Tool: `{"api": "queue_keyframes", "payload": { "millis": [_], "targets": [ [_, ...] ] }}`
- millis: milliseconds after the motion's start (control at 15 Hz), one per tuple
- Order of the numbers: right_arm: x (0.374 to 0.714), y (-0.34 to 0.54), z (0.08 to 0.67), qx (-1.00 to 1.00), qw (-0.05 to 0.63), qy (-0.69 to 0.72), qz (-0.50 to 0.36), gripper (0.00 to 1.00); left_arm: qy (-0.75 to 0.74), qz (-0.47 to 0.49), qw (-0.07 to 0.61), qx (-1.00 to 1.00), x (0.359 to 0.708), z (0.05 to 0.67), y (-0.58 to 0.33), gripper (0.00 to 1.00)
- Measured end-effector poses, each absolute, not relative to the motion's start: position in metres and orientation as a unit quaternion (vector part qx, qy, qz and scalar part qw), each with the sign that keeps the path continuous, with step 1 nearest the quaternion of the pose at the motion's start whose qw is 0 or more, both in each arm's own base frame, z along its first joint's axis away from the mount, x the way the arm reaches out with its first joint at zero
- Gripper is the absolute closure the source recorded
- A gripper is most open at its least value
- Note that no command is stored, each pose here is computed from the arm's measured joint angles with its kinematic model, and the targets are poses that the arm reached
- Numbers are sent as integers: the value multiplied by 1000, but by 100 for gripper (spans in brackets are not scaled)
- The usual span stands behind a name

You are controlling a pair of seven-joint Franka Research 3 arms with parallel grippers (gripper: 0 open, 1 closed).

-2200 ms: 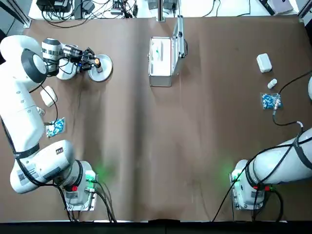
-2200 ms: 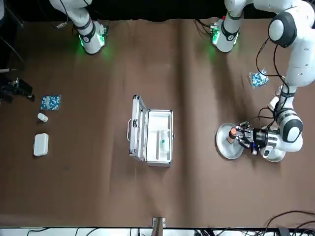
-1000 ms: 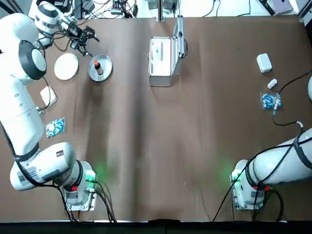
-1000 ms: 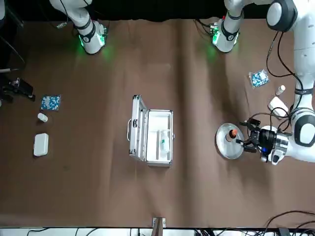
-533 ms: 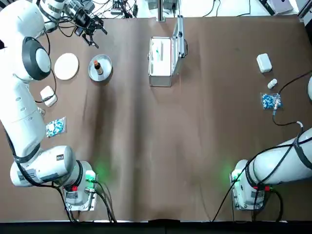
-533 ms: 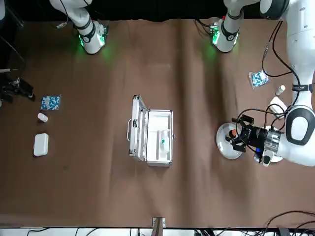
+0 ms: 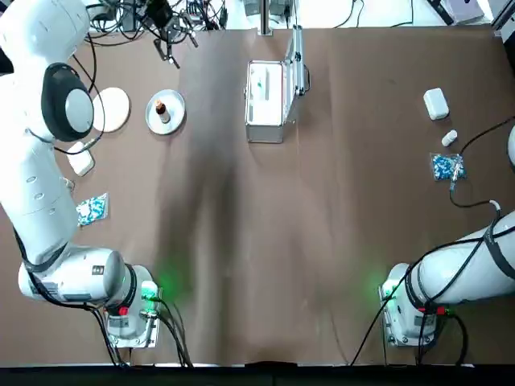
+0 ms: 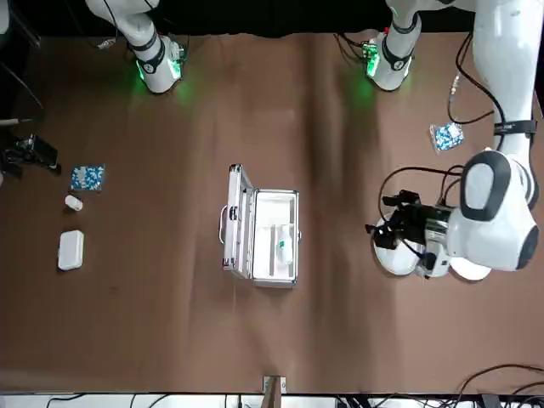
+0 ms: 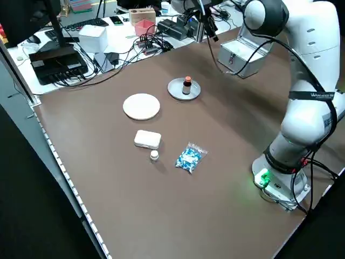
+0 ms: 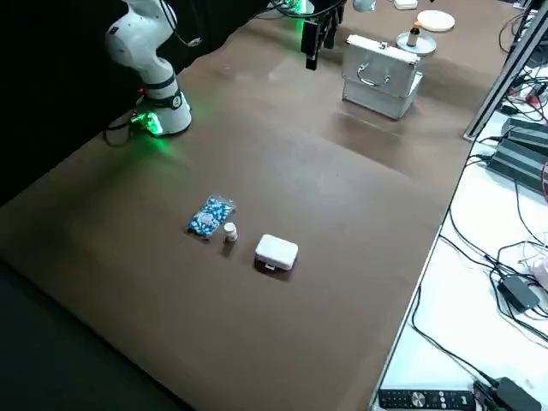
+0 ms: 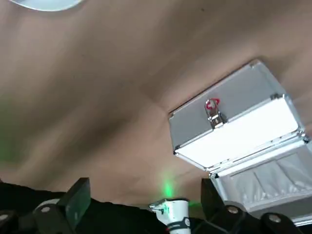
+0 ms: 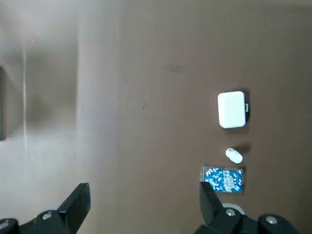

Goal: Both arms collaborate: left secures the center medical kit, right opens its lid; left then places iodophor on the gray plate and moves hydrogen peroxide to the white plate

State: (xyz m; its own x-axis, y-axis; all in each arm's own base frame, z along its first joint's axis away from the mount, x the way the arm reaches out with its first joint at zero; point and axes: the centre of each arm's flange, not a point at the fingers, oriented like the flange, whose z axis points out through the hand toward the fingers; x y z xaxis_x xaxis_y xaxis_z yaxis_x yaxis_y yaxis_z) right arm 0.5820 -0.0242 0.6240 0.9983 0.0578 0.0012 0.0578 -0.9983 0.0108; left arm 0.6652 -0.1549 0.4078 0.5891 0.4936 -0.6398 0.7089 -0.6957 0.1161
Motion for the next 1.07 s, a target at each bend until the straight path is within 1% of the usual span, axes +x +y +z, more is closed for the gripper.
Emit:
{"api": "queue_keyframes", "payload": {
  "millis": [133, 200, 333, 533, 867, 1067],
  "targets": [
    [582, -24, 624, 1000, 5, 29, 1, 1, 326, -281, 174, 886, 658, 416, -184, 0],
    [582, -24, 624, 1000, 5, 29, 1, 1, 308, -262, 160, 901, 651, 423, -216, 0],
    [582, -24, 624, 1000, 5, 29, 1, 1, 285, -229, 141, 920, 642, 428, -251, 0],
    [582, -24, 624, 1000, 5, 29, 1, 1, 254, -197, 135, 937, 629, 432, -299, 0],
    [582, -24, 624, 1000, 5, 29, 1, 1, 202, -148, 155, 956, 620, 434, -343, 0],
    [582, -24, 624, 1000, 5, 29, 1, 1, 163, -76, 115, 977, 615, 425, -368, 0]
  ]
}}
